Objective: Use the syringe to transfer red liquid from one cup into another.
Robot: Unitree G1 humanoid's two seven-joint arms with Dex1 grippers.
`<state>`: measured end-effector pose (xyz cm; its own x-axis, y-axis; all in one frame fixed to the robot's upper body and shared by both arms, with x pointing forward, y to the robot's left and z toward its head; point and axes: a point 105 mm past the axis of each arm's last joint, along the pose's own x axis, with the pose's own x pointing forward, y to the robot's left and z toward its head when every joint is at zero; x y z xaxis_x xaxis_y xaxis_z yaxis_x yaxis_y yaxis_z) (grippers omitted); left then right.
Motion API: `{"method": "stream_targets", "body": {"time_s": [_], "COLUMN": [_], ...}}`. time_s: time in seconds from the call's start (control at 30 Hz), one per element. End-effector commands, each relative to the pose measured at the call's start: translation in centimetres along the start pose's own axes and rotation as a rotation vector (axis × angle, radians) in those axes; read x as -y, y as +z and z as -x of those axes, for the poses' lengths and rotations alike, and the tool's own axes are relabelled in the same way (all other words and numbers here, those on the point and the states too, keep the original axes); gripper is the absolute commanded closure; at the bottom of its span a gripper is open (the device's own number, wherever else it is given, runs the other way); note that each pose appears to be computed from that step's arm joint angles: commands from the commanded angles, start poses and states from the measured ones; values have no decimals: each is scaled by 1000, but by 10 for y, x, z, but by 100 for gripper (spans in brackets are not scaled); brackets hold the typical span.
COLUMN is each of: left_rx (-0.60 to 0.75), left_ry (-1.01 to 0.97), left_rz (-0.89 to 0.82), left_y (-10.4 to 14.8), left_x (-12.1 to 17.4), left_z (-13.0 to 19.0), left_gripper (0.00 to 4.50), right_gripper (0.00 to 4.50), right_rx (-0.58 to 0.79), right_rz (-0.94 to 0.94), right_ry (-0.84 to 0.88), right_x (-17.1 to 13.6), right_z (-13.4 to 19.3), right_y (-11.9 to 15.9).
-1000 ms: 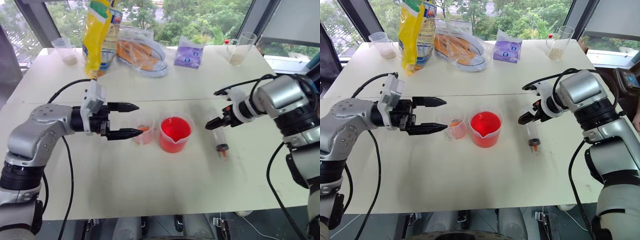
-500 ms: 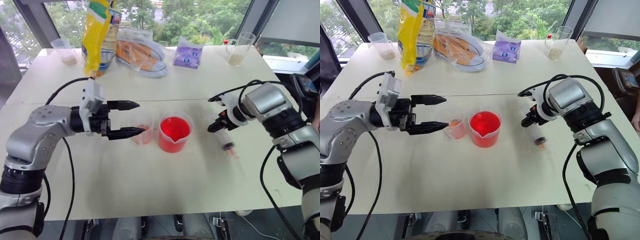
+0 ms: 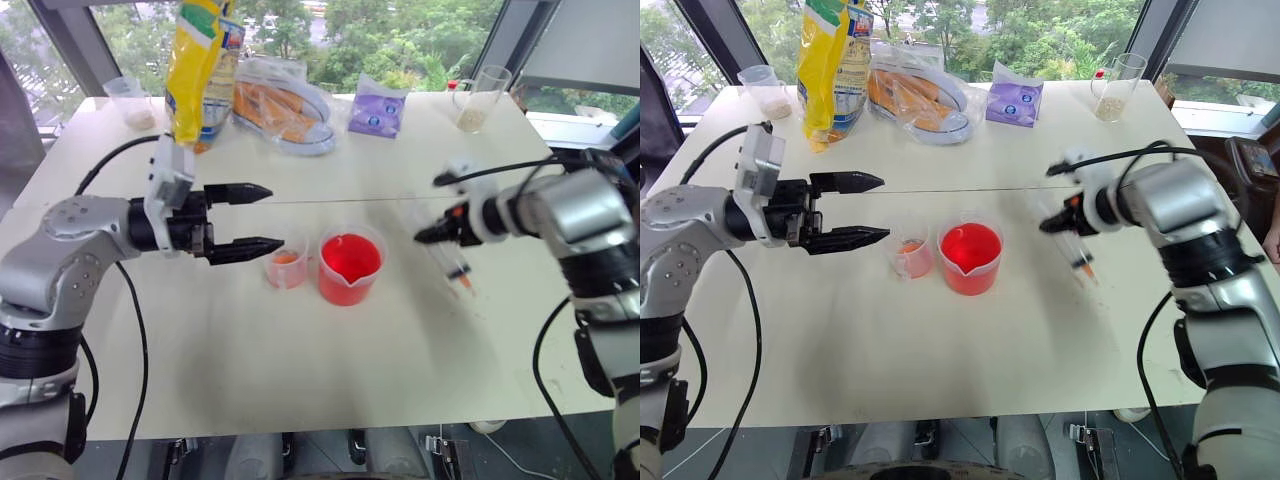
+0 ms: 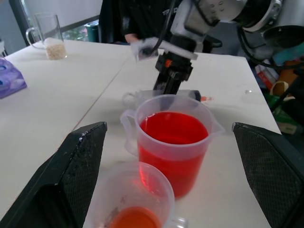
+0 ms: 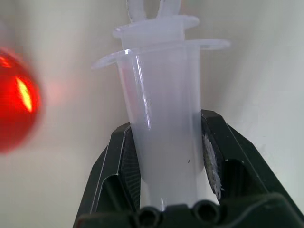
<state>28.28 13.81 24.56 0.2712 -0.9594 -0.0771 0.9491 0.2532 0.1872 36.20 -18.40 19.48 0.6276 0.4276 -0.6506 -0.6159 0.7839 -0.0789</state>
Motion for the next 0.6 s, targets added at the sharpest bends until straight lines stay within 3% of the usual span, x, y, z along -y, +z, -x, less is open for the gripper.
{"method": "stream_targets", "body": {"time_s": [0.03,0.23,0.33,0.47,0.6], "left_rx": [37,54,65,74,75], "left_ry": [9,-4,-9,-25,-43], "left_rz": [-34,-49,-47,-35,-30], "left_y": [19,31,35,42,48], "left_x": [-6,-16,-18,-17,-16], "left_z": [5,0,0,-3,-7], "left_gripper": [13,13,13,13,13], "right_gripper": [309,309,309,309,309], "right_rx": [354,779,897,1004,1020], "right_rz": [146,234,217,202,220], "right_ry": [28,210,301,410,448], "right_x": [-16,-58,-80,-106,-119], "right_z": [45,93,99,94,75], "right_y": [55,97,107,107,96]}}
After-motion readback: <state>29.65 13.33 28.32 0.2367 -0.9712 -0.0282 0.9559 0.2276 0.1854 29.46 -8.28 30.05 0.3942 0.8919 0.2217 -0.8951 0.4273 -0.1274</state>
